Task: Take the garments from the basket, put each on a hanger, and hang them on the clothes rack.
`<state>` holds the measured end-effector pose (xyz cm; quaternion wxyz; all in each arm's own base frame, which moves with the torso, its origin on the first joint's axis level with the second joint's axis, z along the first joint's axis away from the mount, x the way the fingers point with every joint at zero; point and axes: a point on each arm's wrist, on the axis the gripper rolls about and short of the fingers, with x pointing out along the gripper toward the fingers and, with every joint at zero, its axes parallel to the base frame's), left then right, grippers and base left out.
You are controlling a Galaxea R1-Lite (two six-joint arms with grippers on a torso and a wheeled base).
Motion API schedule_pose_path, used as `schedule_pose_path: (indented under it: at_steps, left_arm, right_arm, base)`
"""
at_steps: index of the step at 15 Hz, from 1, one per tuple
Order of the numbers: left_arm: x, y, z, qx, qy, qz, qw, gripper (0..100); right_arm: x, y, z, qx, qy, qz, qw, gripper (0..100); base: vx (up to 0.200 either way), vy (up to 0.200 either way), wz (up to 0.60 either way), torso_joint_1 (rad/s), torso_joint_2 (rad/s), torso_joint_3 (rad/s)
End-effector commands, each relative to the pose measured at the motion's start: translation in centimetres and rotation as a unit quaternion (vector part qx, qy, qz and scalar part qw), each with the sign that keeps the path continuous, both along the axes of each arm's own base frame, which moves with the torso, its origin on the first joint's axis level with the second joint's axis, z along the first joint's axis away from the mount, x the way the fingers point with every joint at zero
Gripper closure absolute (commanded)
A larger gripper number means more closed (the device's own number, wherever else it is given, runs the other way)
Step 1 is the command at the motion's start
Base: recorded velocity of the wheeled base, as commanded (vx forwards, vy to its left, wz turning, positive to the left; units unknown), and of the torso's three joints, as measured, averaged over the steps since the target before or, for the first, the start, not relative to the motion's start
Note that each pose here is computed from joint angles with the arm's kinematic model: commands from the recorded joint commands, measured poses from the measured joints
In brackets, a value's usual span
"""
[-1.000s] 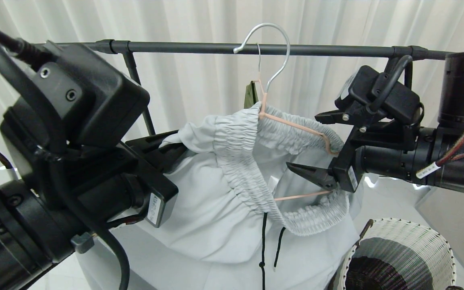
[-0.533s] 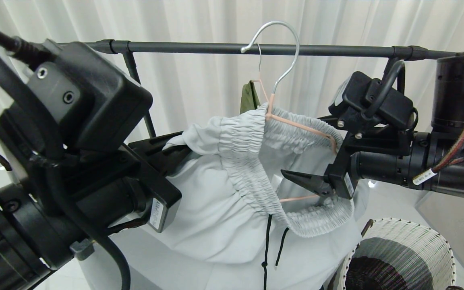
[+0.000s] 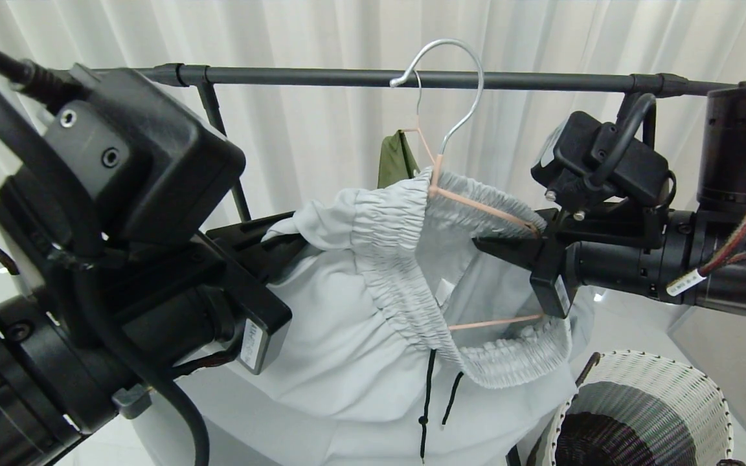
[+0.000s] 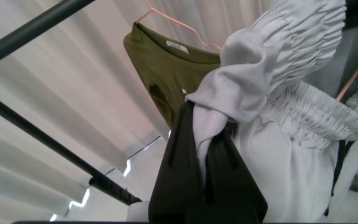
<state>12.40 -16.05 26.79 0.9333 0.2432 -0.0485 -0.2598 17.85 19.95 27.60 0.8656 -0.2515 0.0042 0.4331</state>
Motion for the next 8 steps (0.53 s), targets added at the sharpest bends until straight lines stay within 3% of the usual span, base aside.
schedule_pose_path:
  at_steps: [1,6,7,8]
  left_arm:
    - [0.0,0.0,0.05,-0.001,-0.001,0.0,1.0,100]
    - [-0.01,-0.05,-0.07,0.002,0.0,-0.001,1.0,100]
    - [0.01,-0.07,-0.19,0.008,-0.001,-0.001,1.0,0]
    - [0.06,-0.08,-0.31,0.012,-0.001,0.0,0.9999,0]
  right_arm:
    - [-0.02,-0.1,0.1,0.002,-0.002,-0.001,1.0,100]
    - [0.03,-0.18,0.19,0.002,-0.006,-0.004,1.0,100]
    - [-0.03,-0.18,0.24,0.002,-0.008,-0.002,1.0,100]
    - [-0.08,-0.23,0.46,0.005,-0.015,-0.001,0.9999,100]
  base:
    - [0.0,0.0,0.0,0.0,0.0,0.0]
    - [0.0,0.0,0.0,0.0,0.0,0.0]
    - [0.0,0.0,0.0,0.0,0.0,0.0]
    - [0.0,0.0,0.0,0.0,0.0,0.0]
